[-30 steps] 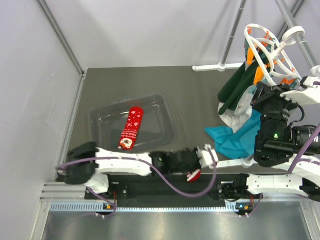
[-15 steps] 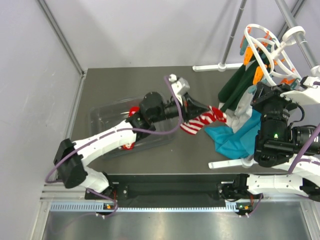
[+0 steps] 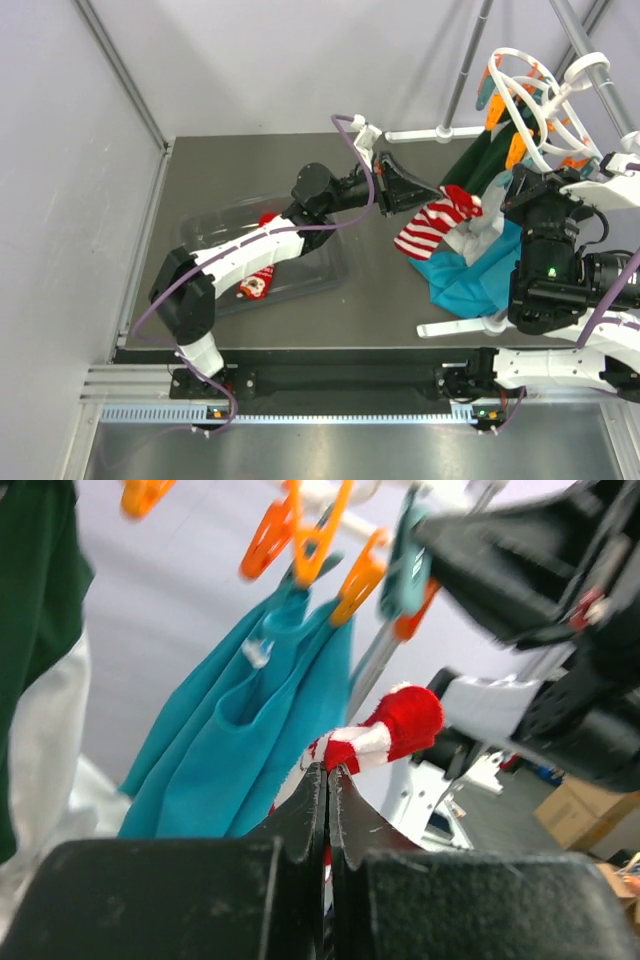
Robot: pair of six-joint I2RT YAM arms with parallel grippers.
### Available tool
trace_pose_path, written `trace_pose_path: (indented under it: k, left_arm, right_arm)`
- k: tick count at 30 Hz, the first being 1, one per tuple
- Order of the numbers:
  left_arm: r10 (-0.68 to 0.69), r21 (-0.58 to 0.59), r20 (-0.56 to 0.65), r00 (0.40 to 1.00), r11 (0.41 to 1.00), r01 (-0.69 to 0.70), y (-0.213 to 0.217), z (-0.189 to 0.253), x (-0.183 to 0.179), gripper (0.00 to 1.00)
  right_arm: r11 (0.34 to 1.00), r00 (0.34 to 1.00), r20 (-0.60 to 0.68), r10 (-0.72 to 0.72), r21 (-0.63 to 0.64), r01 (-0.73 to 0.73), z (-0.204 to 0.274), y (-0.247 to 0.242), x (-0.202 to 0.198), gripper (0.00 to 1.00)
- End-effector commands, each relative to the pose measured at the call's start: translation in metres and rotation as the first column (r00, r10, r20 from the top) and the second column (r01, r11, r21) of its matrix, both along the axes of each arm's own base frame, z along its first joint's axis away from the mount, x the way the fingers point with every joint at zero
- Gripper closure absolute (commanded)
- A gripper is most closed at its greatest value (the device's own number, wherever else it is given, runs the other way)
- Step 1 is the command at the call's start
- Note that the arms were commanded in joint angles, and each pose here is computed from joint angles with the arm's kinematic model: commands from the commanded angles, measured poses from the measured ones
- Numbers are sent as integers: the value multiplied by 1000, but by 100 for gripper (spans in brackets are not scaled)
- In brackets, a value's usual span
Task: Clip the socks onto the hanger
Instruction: Pick up the sock at the corner of the board, then clamp the sock onto the hanger.
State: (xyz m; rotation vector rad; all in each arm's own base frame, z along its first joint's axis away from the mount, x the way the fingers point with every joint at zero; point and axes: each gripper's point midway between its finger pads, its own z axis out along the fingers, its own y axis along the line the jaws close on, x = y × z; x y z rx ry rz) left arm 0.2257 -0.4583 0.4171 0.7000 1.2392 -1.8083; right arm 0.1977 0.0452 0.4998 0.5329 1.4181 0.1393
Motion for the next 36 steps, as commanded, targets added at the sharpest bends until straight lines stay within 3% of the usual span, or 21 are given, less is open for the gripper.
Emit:
trace_pose_path:
  k: [1,6,14,27,36]
  left_arm:
    - [-53,-163,50,997,985,60,11,58,-13,100]
    - [-14,-165,-39,999,986,7,3,59,5,100]
    - [68,-98,-75,995,992,-75,1,53,19,100]
    - [26,-93,-122,992,995,-38,-6,66,19,100]
    - [71,-66,-148,986,994,-81,-9,65,30,100]
  right_arm:
    - [998,979,-205,-13,52,24,-33,2,-11,100]
    - [998,979,-204,-8,56,19,-31,3,-11,100]
    - [998,979,-202,0,59,12,-30,4,-11,100]
    - [998,979,-202,12,62,1,-30,9,-12,100]
    - [997,980,-200,20,71,-6,-30,8,-12,100]
